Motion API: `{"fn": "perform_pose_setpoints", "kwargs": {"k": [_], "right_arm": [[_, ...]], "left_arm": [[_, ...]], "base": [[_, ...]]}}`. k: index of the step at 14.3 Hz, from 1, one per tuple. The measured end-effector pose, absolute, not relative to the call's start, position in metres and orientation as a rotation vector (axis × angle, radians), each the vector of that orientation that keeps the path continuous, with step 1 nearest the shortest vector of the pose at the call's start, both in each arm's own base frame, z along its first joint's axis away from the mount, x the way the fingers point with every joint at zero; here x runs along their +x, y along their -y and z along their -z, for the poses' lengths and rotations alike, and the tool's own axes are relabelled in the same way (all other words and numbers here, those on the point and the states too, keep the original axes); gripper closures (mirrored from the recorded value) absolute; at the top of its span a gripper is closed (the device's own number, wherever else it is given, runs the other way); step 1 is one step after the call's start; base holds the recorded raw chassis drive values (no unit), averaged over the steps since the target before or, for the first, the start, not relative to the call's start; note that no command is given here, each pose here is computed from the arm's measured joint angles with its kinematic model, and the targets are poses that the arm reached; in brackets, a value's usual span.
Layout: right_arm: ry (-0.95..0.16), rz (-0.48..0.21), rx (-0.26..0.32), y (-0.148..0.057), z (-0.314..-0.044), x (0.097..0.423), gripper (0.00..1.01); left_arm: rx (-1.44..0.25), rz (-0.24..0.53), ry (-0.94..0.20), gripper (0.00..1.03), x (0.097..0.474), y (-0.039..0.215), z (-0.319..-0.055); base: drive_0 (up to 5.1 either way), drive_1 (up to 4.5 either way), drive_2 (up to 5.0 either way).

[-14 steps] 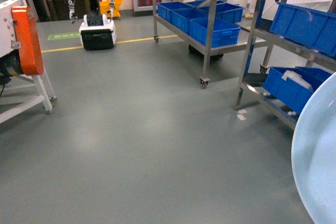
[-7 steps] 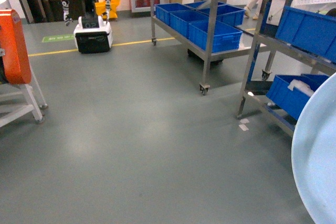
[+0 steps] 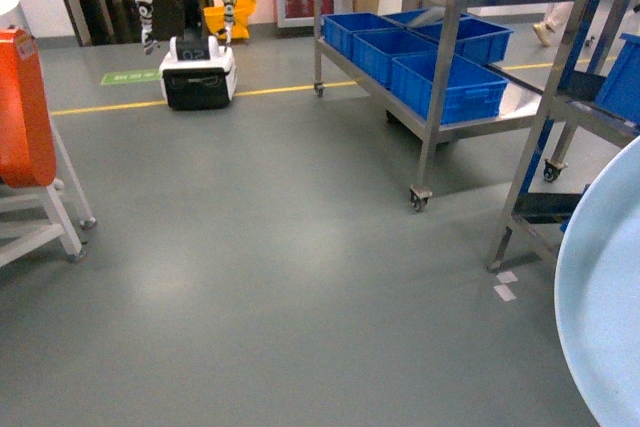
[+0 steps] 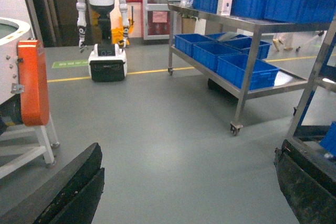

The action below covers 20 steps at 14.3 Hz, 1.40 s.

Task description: Place blue tray on left shelf second layer neatly

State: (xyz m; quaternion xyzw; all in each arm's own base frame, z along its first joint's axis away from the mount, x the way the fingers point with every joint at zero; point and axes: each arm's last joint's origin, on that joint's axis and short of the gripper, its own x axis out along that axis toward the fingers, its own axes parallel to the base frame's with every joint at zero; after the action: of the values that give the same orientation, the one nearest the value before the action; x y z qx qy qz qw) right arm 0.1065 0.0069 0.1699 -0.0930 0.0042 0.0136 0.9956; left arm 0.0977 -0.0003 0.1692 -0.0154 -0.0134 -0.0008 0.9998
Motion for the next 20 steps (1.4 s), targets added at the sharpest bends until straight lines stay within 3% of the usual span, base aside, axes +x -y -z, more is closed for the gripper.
{"fn": "perform_pose_setpoints", "kwargs": {"k": [20], "right_arm": [[-0.015, -0.027, -0.187, -0.0069, -0.1693, 0.1067, 0.99]], "left_arm": [[-0.030, 0.004, 0.027, 0.05, 0.0977, 0.0005, -0.1692]], "base": [[-0.1, 4.22, -4.4]]}}
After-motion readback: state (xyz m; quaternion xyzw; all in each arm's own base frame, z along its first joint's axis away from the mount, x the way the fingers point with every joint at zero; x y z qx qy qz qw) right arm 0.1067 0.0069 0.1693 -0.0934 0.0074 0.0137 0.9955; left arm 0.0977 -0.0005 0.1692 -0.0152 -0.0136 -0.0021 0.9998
